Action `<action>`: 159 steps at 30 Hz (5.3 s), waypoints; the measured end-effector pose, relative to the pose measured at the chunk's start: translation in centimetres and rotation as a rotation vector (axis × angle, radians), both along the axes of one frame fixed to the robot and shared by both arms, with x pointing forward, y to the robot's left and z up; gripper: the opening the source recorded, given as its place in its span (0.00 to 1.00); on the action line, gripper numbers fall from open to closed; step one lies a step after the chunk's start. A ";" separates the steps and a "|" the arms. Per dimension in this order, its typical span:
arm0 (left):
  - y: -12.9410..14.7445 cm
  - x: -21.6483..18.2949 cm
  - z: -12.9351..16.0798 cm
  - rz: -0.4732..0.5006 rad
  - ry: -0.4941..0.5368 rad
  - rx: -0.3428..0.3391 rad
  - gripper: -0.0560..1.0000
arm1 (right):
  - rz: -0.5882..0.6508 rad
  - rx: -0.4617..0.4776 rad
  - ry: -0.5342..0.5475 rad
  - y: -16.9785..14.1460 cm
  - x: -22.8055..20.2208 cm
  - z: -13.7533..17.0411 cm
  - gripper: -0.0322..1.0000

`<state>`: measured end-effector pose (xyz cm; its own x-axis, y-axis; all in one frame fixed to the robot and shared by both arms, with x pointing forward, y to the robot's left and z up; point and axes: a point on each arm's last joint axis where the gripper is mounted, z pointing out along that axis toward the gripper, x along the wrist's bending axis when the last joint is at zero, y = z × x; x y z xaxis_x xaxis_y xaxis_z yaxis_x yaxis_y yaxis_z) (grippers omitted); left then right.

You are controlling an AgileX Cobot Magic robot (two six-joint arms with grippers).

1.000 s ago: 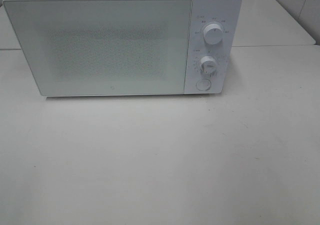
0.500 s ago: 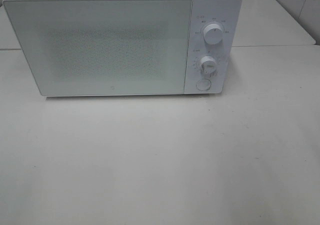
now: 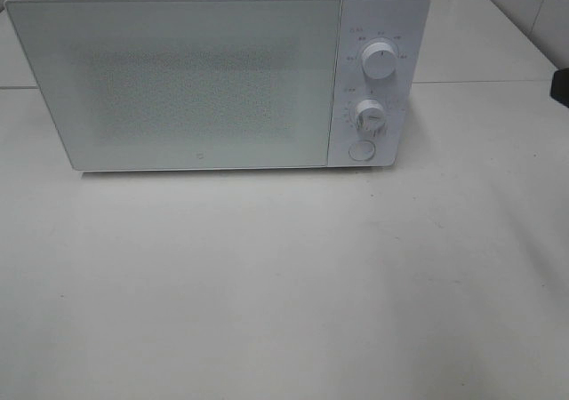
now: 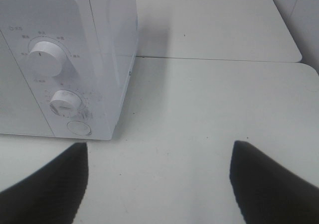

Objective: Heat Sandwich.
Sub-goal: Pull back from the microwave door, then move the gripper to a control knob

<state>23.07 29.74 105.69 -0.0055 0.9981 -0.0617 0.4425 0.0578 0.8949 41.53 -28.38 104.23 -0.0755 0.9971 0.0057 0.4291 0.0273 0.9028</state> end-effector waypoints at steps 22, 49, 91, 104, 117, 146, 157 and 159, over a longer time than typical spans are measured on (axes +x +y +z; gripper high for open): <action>0.0 0.0 0.0 0.000 0.000 0.001 0.96 | -0.013 0.076 -0.120 0.7 4.0 -5.1 0.76; 0.0 0.0 0.0 -0.001 0.000 0.002 0.96 | 0.005 -0.032 -0.192 8.9 4.5 -11.7 0.76; 0.0 0.0 0.0 -0.002 0.000 0.004 0.96 | -0.026 -0.016 -0.182 14.8 14.2 -16.5 0.76; 0.0 0.0 0.0 -0.002 -0.001 0.004 0.96 | -0.056 -0.020 -0.164 13.7 14.7 -16.7 0.76; 0.0 0.0 0.0 -0.002 -0.001 0.004 0.96 | -0.051 -0.013 -0.191 13.8 14.2 -15.7 0.76; 0.0 0.0 0.0 -0.002 -0.001 0.003 0.96 | -0.026 -0.010 -0.196 14.5 13.8 -15.7 0.45; 0.0 0.0 0.0 -0.002 -0.001 0.003 0.96 | -0.038 0.017 -0.201 14.5 13.8 -15.6 0.45; 0.0 0.0 0.0 -0.002 -0.001 0.003 0.96 | -0.052 0.064 -0.204 14.4 13.8 -15.6 0.45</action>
